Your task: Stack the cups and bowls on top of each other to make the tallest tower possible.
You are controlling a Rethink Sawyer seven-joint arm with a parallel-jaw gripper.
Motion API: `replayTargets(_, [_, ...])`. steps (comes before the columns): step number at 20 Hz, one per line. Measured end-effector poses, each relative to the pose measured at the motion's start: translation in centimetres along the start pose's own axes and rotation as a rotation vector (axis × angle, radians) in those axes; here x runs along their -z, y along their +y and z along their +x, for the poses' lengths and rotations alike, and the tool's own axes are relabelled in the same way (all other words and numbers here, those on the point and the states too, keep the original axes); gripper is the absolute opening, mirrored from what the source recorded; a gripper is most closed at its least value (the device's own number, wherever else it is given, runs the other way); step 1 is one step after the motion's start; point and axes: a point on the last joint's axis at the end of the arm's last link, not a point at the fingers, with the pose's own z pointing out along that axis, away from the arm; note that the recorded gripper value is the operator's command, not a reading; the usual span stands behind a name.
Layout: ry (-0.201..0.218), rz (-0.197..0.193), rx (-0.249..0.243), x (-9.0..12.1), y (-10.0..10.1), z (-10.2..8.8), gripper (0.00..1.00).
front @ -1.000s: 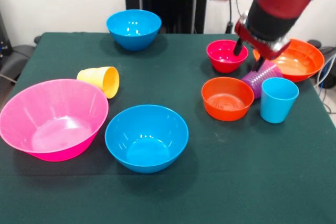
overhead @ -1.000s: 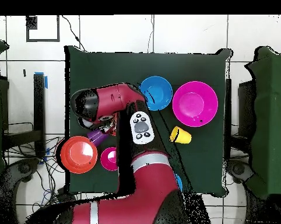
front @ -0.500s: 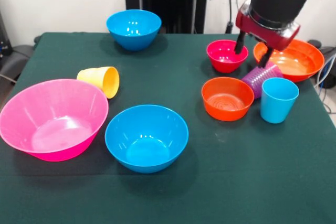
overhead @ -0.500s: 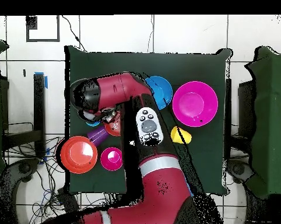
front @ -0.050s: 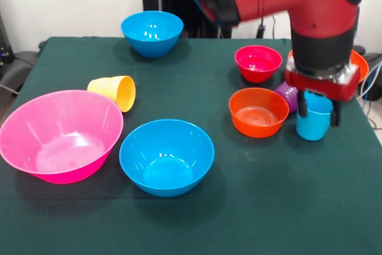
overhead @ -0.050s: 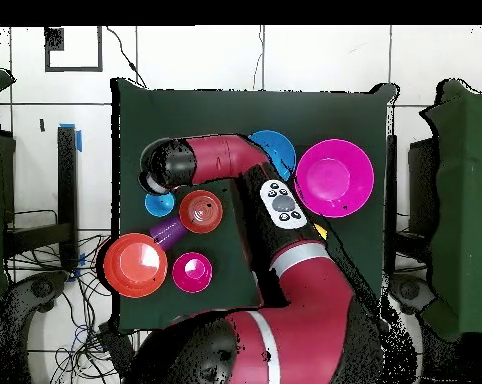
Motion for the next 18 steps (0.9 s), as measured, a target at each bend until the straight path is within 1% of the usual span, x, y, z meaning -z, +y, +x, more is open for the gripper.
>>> replayTargets(1, [0.007,-0.018,-0.002,-0.8,0.0,0.3,1.00])
replayTargets(3, [0.028,-0.031,-0.006,-1.9,0.0,1.0,1.00])
replayTargets(4, [0.074,-0.036,-0.012,-3.5,-0.4,2.3,1.00])
replayTargets(6, [0.095,-0.035,-0.013,-4.1,-0.5,2.8,1.00])
replayTargets(7, [0.144,-0.027,-0.014,-5.4,-0.9,4.3,1.00])
replayTargets(8, [0.163,-0.021,-0.014,-5.8,-1.1,4.9,1.00])
replayTargets(9, [0.173,-0.018,-0.014,-6.0,-1.2,5.2,1.00])
replayTargets(10, [0.205,-0.006,-0.012,-6.5,-1.5,6.1,1.00])
replayTargets(12, [0.245,0.011,-0.007,-6.9,-1.8,7.3,1.00])
replayTargets(14, [0.279,0.026,0.001,-6.9,-1.9,8.2,1.00])
replayTargets(15, [0.288,0.029,0.004,-6.7,-1.9,8.5,1.00])
replayTargets(17, [0.322,0.043,0.021,-5.8,-1.6,9.5,1.00])
replayTargets(18, [0.325,0.044,0.026,-5.5,-1.5,9.6,1.00])
